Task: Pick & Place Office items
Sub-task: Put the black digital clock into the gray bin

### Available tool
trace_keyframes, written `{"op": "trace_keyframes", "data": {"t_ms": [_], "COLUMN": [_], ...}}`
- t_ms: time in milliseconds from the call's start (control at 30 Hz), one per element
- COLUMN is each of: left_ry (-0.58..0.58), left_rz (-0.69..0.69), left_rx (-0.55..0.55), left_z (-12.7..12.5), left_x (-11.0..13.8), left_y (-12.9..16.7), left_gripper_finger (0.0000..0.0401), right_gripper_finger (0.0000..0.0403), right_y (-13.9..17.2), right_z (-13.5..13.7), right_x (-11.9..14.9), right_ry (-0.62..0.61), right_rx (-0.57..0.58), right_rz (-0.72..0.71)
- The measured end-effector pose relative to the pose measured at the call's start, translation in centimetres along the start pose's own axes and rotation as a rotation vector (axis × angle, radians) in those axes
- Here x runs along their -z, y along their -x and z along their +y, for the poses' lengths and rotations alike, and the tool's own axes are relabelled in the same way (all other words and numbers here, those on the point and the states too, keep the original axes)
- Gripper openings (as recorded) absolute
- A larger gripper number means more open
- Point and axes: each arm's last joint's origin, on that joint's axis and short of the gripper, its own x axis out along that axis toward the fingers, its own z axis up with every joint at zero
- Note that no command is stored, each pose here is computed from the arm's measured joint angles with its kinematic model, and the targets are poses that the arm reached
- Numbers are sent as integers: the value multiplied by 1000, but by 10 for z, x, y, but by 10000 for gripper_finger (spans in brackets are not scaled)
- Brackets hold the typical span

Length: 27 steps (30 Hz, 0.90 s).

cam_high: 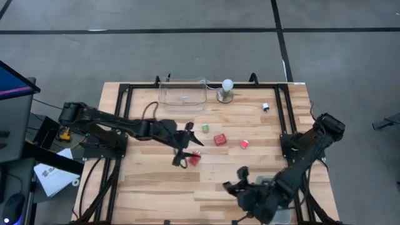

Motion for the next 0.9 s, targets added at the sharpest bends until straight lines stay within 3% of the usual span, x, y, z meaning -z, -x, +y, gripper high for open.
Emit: {"op": "trace_keyframes", "data": {"t_ms": [200, 367, 533, 733, 900], "left_ry": [-54, -70, -64, -66, -74], "left_rz": [-116, -204, -275, -337, -342], "left_rx": [-26, -89, -118, -96, -81], "left_z": [-18, -38, -49, -59, -64], "left_x": [-10, 5, 16, 20, 21], "left_y": [50, 84, 109, 126, 127], "left_gripper_finger": [227, 227, 227, 227, 227], "right_gripper_finger": [55, 55, 55, 55, 55], "right_y": [27, 63, 95, 100, 99], "right_z": [11, 8, -3, 3, 18], "right_x": [31, 43, 50, 63, 69], "right_ry": [-266, -453, -702, -887, -984], "right_rx": [118, 231, 261, 269, 273], "right_rz": [129, 70, 35, 239, 320]}}
